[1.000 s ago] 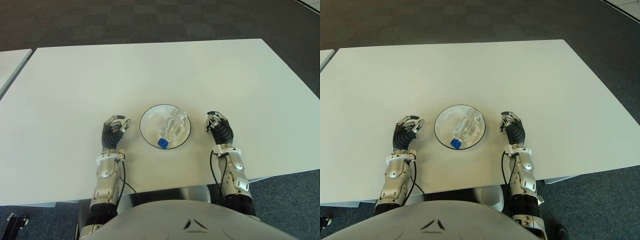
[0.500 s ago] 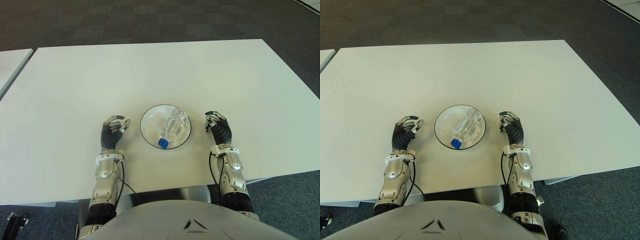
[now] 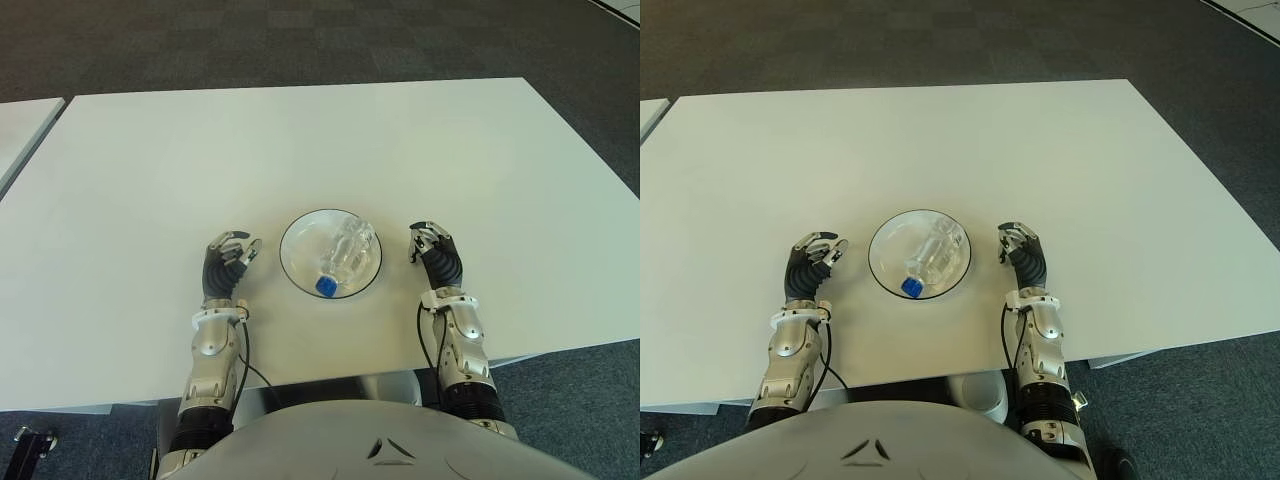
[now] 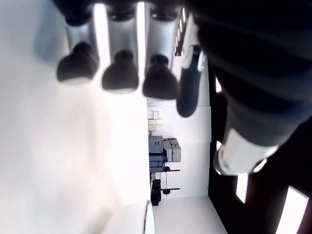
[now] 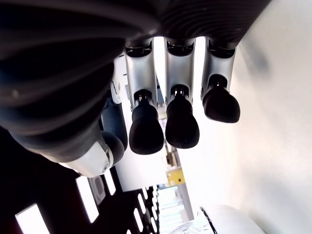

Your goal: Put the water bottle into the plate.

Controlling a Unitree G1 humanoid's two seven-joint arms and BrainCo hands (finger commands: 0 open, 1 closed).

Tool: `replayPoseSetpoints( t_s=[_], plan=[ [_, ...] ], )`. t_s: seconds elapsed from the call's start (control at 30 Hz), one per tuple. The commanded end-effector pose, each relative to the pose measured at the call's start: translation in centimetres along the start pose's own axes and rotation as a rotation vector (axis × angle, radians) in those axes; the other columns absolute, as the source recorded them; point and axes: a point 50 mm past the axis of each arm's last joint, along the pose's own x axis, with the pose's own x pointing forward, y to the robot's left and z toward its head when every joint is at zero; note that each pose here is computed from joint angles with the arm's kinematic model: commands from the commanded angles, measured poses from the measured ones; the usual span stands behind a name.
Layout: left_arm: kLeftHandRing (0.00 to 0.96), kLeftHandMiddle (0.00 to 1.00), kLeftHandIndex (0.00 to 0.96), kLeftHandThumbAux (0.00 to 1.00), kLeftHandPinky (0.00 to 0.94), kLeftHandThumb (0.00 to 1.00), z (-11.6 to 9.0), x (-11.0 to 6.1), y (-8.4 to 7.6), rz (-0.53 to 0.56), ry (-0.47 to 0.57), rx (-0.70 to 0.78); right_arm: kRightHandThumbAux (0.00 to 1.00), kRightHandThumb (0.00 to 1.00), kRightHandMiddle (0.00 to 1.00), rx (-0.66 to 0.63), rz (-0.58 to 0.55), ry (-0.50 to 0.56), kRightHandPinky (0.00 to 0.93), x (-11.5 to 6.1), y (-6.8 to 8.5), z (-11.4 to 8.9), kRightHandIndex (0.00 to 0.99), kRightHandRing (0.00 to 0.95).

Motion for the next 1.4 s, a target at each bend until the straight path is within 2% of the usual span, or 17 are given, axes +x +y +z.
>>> replayPoseSetpoints(
  t_s=[0.03,1.4],
  plan=[
    [0.842,0.844,0.436,0.720,0.827,0.701,-0.29,-0.19,0.28,0.000,0.019,0.010,0.730,0.702,0.836,0.003,-0.027,0.075,0.791,-0.58,-0.24,-1.42,0.437,0.819],
    [0.845,0.846,0.437,0.720,0.831,0.701,-0.17,-0.16,0.15,-0.007,0.020,0.014,0.731,0.702,0.833,0.000,-0.040,0.075,0.792,-0.55,-0.20,-1.48,0.437,0.818]
  ],
)
